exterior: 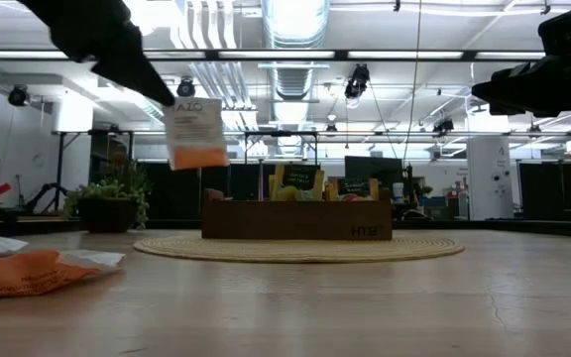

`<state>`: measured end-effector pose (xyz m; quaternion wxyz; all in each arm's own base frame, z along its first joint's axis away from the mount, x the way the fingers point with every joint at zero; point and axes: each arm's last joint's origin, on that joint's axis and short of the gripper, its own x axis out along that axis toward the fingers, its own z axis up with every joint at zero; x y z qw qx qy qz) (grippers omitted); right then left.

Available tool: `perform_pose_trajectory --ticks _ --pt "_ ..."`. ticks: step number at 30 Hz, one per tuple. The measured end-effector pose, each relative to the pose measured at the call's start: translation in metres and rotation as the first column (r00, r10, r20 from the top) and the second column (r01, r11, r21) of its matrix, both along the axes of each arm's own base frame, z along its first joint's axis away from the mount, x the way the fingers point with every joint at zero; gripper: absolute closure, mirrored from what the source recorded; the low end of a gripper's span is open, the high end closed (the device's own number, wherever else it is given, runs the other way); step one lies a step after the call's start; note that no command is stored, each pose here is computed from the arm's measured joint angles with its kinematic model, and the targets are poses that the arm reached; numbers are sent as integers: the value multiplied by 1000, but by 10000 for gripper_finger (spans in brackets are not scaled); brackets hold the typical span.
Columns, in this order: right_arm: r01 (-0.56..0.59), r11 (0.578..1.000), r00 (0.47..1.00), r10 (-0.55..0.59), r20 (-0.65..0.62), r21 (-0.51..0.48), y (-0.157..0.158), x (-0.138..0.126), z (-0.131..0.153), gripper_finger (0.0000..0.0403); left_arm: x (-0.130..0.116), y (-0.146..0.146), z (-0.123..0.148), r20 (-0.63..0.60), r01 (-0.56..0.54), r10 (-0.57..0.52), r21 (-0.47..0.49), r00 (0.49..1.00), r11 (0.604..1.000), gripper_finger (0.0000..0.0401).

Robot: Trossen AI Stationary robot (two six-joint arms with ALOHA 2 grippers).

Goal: Pick & Place Tea
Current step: Put the white tea bag into the left section of the wooden organizer

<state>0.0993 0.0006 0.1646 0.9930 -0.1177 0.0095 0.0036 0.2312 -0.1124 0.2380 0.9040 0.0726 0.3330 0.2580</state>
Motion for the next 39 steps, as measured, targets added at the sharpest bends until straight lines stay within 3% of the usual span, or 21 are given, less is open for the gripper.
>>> perform_pose_trajectory --ticks 7,16,30,39 --pt "0 1000 1000 0 0 0 0 0 0 394 12 16 -2 -58 51 -47 64 997 997 401" --pt "0 1000 1000 0 0 0 0 0 0 394 34 38 -8 -68 229 -223 104 972 968 401" --pt "0 1000 1000 0 0 0 0 0 0 394 38 71 -16 -212 253 -216 166 953 953 401" --pt "0 1000 1000 0 -1 0 0 0 0 394 44 101 -20 -215 285 -250 150 944 947 401"
